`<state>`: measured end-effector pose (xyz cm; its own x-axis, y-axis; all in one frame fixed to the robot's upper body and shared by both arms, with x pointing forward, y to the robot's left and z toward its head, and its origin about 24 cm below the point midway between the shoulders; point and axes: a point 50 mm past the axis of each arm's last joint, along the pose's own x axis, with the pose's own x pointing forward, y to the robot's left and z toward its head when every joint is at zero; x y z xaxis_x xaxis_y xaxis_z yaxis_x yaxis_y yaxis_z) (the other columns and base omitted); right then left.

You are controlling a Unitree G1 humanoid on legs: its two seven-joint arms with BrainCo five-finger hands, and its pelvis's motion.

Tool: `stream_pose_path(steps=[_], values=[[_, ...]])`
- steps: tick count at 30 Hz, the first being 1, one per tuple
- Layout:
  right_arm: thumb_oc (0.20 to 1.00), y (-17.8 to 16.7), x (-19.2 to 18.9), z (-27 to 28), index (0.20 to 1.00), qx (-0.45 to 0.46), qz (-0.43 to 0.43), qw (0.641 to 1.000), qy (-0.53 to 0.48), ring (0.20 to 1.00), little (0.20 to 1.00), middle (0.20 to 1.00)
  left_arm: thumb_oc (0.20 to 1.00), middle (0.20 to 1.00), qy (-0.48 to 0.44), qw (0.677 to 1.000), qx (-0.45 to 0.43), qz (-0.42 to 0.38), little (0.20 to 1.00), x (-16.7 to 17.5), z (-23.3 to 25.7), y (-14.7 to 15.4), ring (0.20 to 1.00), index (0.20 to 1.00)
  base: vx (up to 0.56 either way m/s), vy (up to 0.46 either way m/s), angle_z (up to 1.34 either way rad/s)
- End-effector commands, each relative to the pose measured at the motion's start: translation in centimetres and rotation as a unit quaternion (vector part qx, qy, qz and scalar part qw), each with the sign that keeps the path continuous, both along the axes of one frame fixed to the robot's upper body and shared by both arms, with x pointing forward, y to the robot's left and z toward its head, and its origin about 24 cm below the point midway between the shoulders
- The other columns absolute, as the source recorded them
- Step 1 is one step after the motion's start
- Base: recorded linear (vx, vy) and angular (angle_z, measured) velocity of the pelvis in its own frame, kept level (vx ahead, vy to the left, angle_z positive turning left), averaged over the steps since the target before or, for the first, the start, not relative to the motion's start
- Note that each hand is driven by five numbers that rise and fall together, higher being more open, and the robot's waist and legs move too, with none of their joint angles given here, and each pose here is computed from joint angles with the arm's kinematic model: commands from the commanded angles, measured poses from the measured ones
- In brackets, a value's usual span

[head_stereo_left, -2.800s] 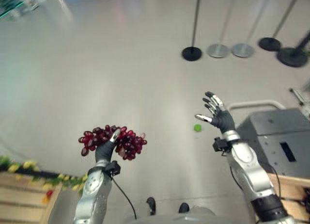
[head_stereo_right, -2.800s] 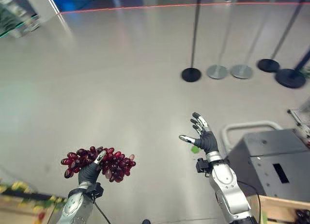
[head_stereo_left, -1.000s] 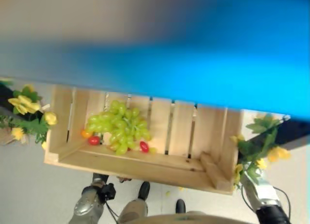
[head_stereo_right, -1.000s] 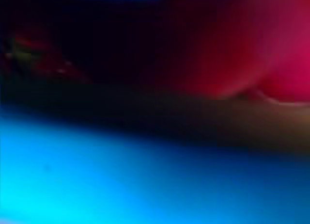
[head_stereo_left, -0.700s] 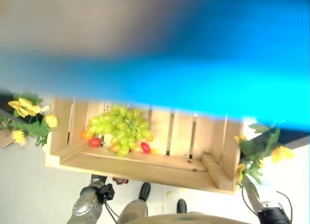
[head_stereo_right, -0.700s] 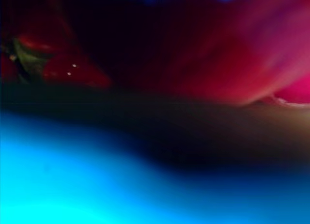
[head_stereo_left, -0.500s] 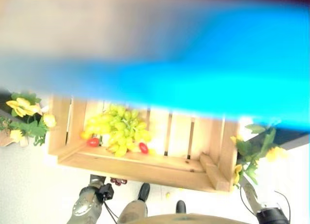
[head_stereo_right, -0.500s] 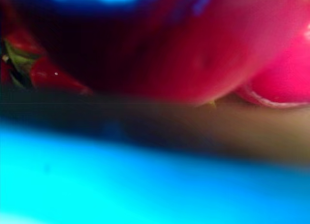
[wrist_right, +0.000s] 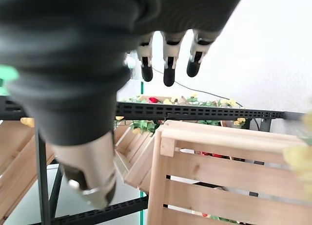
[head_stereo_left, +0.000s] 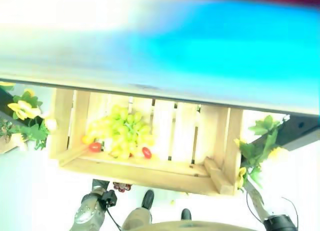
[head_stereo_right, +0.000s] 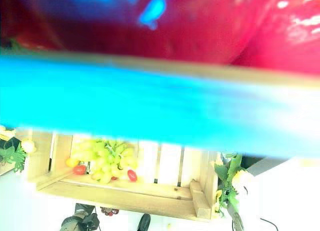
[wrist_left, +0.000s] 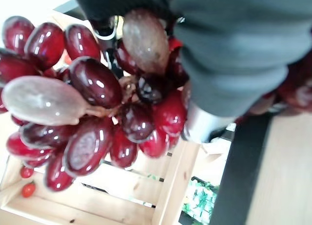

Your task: Pick up the fruits from the basket on one side to the basket on the other side

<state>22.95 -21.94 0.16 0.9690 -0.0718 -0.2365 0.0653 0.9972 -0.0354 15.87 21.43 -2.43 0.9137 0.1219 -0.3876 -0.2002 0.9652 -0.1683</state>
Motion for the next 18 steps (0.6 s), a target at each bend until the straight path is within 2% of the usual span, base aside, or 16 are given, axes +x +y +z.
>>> stream_pose_path(steps=[1,7,11,18], values=[[1.0,2.1,1.3,3.3,1.0,0.003,0.047,0.995,-0.087,1.0,1.0,1.0,0.2,0.2,-0.227,0.974,0.003,0.008,0.2,4.7,8.2,0.9,0.2,0.2,-0.22,-0.164,0.1],[1.0,1.5,2.0,4.4,1.0,-0.019,0.037,0.993,-0.112,1.0,1.0,1.0,0.2,0.2,-0.236,0.972,-0.015,-0.01,0.2,6.0,8.1,-0.3,0.2,0.2,-0.24,-0.067,0.37],[1.0,1.7,1.8,3.9,1.0,-0.01,0.04,0.994,-0.103,1.0,1.0,1.0,0.2,0.2,-0.235,0.972,-0.021,-0.015,0.2,6.1,8.0,-0.7,0.2,0.2,-0.18,-0.008,-0.19],[1.0,1.9,1.7,3.2,1.0,0.01,0.027,0.996,-0.09,1.0,1.0,1.0,0.2,0.2,-0.234,0.972,-0.019,-0.024,0.2,6.5,8.0,-1.5,0.2,0.2,-0.2,0.121,0.28]])
